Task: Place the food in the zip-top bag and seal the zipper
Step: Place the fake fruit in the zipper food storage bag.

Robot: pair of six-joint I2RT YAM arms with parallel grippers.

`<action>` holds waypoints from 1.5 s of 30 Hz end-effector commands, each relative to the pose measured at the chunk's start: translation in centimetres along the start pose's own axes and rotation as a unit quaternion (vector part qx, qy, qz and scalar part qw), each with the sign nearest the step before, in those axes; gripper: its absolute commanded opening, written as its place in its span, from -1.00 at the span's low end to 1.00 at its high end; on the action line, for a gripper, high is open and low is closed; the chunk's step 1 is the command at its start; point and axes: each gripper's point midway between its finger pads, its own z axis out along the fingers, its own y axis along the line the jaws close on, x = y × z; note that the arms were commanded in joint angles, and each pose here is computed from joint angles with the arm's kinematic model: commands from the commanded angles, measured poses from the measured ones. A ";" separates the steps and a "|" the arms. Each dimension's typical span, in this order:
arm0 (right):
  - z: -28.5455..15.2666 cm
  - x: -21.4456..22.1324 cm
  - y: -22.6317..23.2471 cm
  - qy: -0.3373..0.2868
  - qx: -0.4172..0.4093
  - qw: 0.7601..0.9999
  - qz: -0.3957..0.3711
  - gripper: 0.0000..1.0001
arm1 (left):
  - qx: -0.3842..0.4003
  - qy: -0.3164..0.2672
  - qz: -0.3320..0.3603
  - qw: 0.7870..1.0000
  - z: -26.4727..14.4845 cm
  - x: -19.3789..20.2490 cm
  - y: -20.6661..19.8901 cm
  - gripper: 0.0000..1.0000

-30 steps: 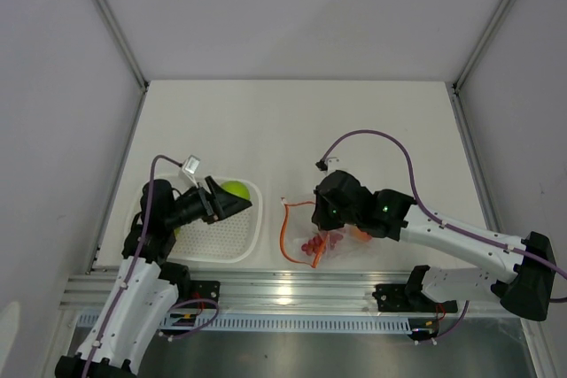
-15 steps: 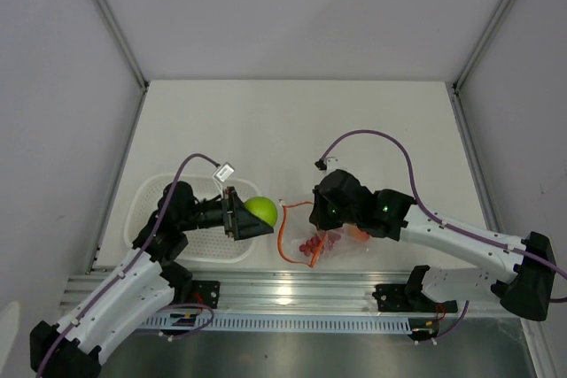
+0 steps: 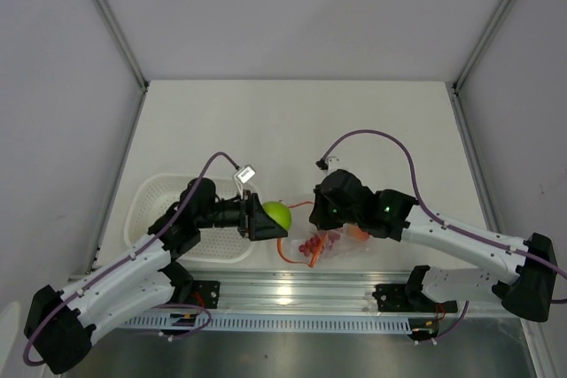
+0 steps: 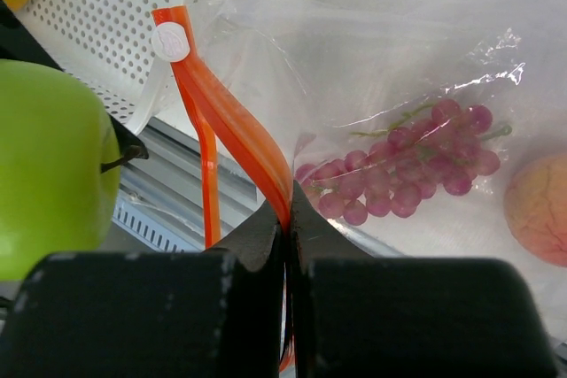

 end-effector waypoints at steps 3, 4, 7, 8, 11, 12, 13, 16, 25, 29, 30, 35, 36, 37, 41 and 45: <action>-1.1 -1.5 1.1 -0.027 -0.025 0.999 0.015 -1.00 | 0.002 0.013 0.029 0.999 1.4 -0.9 -1.2 -0.56; -1.1 -1.5 1.1 -0.028 -0.023 0.999 0.016 -1.00 | 0.002 0.017 0.028 0.999 1.6 -0.8 -1.2 -0.54; -1.0 -1.4 1.0 -0.026 -0.023 0.999 0.017 -1.00 | -0.007 0.026 0.019 0.999 2.3 -0.6 -0.8 -0.49; -1.1 -1.4 1.1 -0.027 -0.023 0.999 0.017 -1.00 | -0.012 0.026 0.016 0.999 2.4 -0.5 -0.5 -0.49; -1.1 -1.3 0.9 -0.026 -0.021 0.999 0.016 -1.00 | -0.033 0.028 0.006 0.999 2.7 -0.3 0.4 -0.42; -1.1 -1.2 0.7 -0.025 -0.019 0.999 0.016 -1.00 | -0.036 0.028 0.006 0.999 2.7 -0.3 0.4 -0.40; -1.0 -1.1 0.6 -0.023 -0.016 0.999 0.016 -1.00 | -0.039 0.031 0.002 0.999 2.8 -0.1 0.7 -0.35; -1.0 -1.0 0.5 -0.023 -0.015 0.999 0.016 -1.00 | -0.044 0.034 -0.003 0.998 3.0 0.1 1.0 -0.21; -1.2 -1.4 0.8 -0.027 -0.021 0.999 0.015 -1.00 | -0.037 0.047 -0.008 0.998 3.6 0.2 0.6 0.14; -1.3 -1.3 0.7 -0.027 -0.020 0.999 0.015 -1.00 | -0.036 0.048 -0.010 0.998 3.7 0.3 0.6 0.33; -1.3 -1.3 0.7 -0.027 -0.020 0.999 0.015 -1.00 | -0.034 0.047 -0.009 0.998 3.8 0.3 0.5 0.37; -1.3 -1.3 0.7 -0.027 -0.019 0.999 0.015 -1.00 | -0.028 0.048 -0.008 0.998 3.7 0.4 0.3 0.99; -1.3 -1.3 0.6 -0.027 -0.018 0.999 0.015 -1.00 | -0.027 0.048 -0.007 0.998 3.7 0.4 0.4 0.99; -1.3 -1.3 0.6 -0.028 -0.019 0.999 0.014 -1.00 | -0.026 0.048 -0.005 0.998 3.7 0.5 0.3 0.99; -1.2 -1.3 0.6 -0.027 -0.018 0.999 0.015 -1.00 | -0.027 0.048 -0.004 0.998 3.7 0.4 0.3 0.99; -1.2 -1.2 0.5 -0.027 -0.017 0.999 0.014 -1.00 | -0.029 0.047 -0.003 0.998 3.6 0.4 0.4 0.99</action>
